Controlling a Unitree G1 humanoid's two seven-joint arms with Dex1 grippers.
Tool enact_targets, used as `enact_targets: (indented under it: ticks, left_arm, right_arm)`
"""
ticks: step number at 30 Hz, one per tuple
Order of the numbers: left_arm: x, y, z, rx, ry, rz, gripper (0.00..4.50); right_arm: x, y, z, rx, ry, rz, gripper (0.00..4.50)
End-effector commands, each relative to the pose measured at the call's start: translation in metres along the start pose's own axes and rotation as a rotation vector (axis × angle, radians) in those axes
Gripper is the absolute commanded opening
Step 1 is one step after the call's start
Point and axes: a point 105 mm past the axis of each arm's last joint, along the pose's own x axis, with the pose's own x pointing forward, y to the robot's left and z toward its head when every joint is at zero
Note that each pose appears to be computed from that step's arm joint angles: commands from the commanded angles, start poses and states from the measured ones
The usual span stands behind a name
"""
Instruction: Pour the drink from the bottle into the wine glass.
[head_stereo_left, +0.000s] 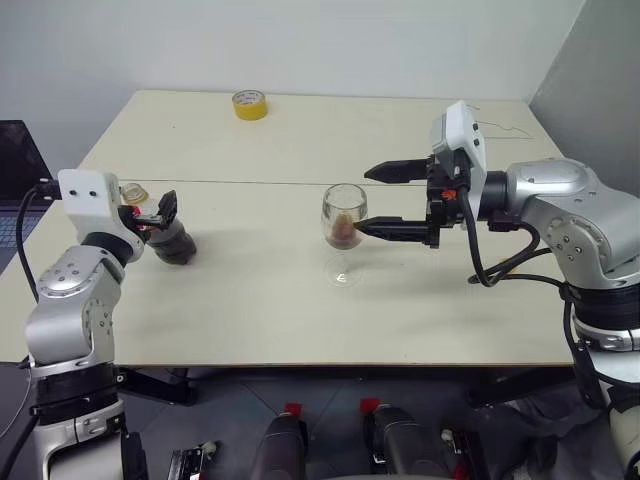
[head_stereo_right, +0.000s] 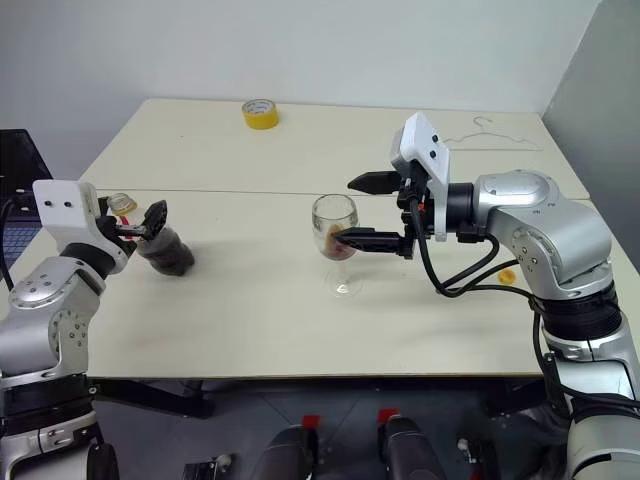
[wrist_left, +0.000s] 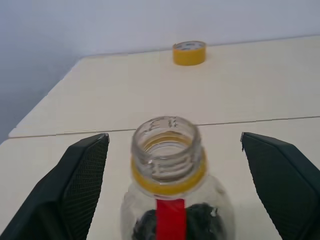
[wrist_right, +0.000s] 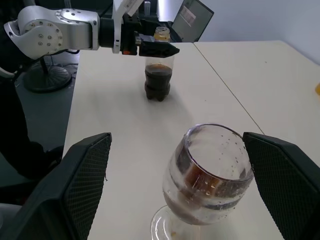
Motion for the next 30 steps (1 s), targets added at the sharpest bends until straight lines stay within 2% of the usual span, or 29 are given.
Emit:
enact_targets:
  ticks: [1,7,11,17,21,23,30]
  left_arm:
    - [-0.003,0.005,0.026,0.023,-0.078,0.006,4.46]
    - [-0.008,0.015,0.036,0.009,-0.094,-0.021,4.46]
    - [-0.017,0.014,0.061,0.000,-0.166,-0.138,4.46]
    - [-0.025,0.031,0.102,0.098,-0.211,-0.231,4.46]
    - [-0.033,0.017,0.121,0.119,-0.228,-0.402,4.46]
    - [-0.037,0.004,0.118,0.120,-0.201,-0.495,4.46]
    - [-0.066,-0.020,0.073,0.113,0.001,-0.752,4.46]
  right_arm:
    - [-0.004,0.000,0.013,-0.065,-0.021,-0.003,4.50]
    - [-0.005,-0.001,0.013,-0.064,-0.016,-0.009,4.50]
    - [-0.012,-0.007,0.013,-0.070,-0.007,-0.041,4.50]
    - [-0.030,-0.020,0.011,-0.082,0.010,-0.106,4.50]
    - [-0.048,-0.033,0.006,-0.082,0.021,-0.171,4.50]
    - [-0.057,-0.038,0.001,-0.061,0.021,-0.197,4.50]
    - [-0.093,-0.042,-0.030,-0.005,0.101,-0.258,4.50]
